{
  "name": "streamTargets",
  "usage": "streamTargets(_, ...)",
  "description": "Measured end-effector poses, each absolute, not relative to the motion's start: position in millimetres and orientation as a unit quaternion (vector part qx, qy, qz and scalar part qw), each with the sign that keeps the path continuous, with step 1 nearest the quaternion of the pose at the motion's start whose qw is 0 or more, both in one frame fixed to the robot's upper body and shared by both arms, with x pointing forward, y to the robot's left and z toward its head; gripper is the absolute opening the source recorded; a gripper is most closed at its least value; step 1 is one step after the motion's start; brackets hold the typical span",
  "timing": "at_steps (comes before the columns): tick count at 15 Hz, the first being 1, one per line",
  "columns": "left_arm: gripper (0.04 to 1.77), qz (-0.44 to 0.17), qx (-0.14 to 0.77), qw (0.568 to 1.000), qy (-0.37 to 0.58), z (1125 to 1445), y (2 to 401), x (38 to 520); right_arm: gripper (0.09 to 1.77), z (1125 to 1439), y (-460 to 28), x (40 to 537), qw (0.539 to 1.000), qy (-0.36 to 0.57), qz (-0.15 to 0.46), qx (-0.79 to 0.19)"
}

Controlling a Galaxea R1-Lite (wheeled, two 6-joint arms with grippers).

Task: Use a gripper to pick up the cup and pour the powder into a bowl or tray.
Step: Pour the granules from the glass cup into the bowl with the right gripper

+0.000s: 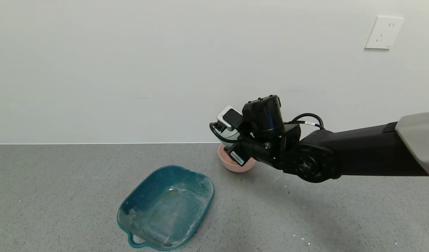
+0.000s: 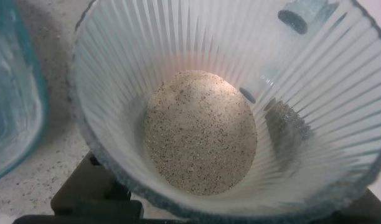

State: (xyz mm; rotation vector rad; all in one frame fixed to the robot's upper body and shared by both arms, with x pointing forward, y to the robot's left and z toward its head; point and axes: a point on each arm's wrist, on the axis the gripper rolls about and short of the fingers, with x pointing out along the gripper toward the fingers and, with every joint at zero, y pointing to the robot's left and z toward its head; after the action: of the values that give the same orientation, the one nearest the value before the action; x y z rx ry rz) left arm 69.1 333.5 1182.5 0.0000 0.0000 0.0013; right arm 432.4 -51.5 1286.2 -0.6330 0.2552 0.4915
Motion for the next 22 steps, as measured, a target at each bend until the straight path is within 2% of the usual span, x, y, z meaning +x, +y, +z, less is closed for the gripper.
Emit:
streamTargets(6,1.76,0.001,0.0,1.0,0.0,1182,334,69,1.35,1272,-27,425,0.875,0.1,0.253,-0.4)
streamTargets(9,1.76,0.001,0.0,1.0,0.0,1182,334,69,1.35,1266,-22,425,0.843,0.085,0.262,-0.462)
streamTargets(14,1.76,0.001,0.0,1.0,0.0,1182,334,69,1.35,1259,-12,423,0.786,0.044,0.245,-0.567)
streamTargets(17,1.76,0.001,0.0,1.0,0.0,1182,334,69,1.35,1255,-2,419,0.776,0.026,0.233,-0.586)
streamTargets(22,1.76,0.001,0.0,1.0,0.0,1182,334,69,1.35,1244,15,407,0.734,0.003,0.247,-0.633)
